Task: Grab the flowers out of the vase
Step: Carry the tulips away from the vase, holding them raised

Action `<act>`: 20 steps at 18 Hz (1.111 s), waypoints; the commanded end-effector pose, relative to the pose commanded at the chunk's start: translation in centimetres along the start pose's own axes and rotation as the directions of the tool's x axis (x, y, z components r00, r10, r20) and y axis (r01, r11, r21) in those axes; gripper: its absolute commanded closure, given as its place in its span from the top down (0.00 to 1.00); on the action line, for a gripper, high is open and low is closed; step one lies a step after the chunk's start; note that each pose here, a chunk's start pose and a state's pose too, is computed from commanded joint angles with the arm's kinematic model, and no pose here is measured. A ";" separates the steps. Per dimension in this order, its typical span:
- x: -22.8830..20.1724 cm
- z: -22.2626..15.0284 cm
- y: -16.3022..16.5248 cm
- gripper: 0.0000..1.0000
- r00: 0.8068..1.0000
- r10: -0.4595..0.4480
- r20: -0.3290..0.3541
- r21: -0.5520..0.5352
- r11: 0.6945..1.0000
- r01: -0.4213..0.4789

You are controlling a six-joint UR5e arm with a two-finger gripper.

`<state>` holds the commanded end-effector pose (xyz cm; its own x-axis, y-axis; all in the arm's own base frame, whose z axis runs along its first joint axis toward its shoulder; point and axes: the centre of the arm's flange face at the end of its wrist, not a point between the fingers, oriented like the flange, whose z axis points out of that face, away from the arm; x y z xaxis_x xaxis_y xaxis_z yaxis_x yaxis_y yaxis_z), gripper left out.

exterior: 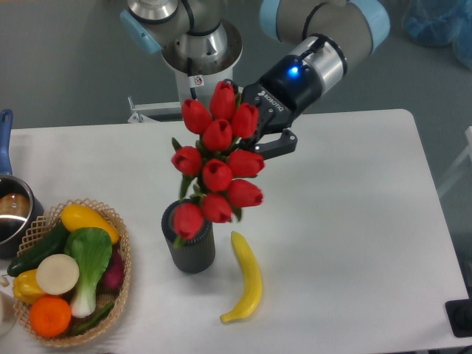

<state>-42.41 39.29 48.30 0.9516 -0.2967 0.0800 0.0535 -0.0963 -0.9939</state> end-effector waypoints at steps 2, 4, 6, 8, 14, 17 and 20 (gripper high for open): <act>-1.1 -2.7 1.2 0.36 0.998 -0.026 0.052 0.005 1.000 0.025; -2.1 -5.5 2.2 0.19 0.994 -0.047 0.103 0.012 0.999 0.046; -2.6 -7.2 2.8 0.17 0.989 -0.063 0.135 0.012 0.998 0.062; -2.7 -8.2 4.0 0.17 0.986 -0.071 0.152 0.015 0.997 0.070; -6.3 -12.4 6.0 0.18 0.972 -0.083 0.220 0.022 0.997 0.081; -7.2 -13.7 6.4 0.19 0.967 -0.088 0.240 0.026 0.996 0.085; -8.1 -14.7 7.2 0.20 0.962 -0.100 0.253 0.029 0.995 0.096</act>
<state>-54.19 27.05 41.65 0.9869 -0.0357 0.1573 0.1533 -0.0968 -0.9834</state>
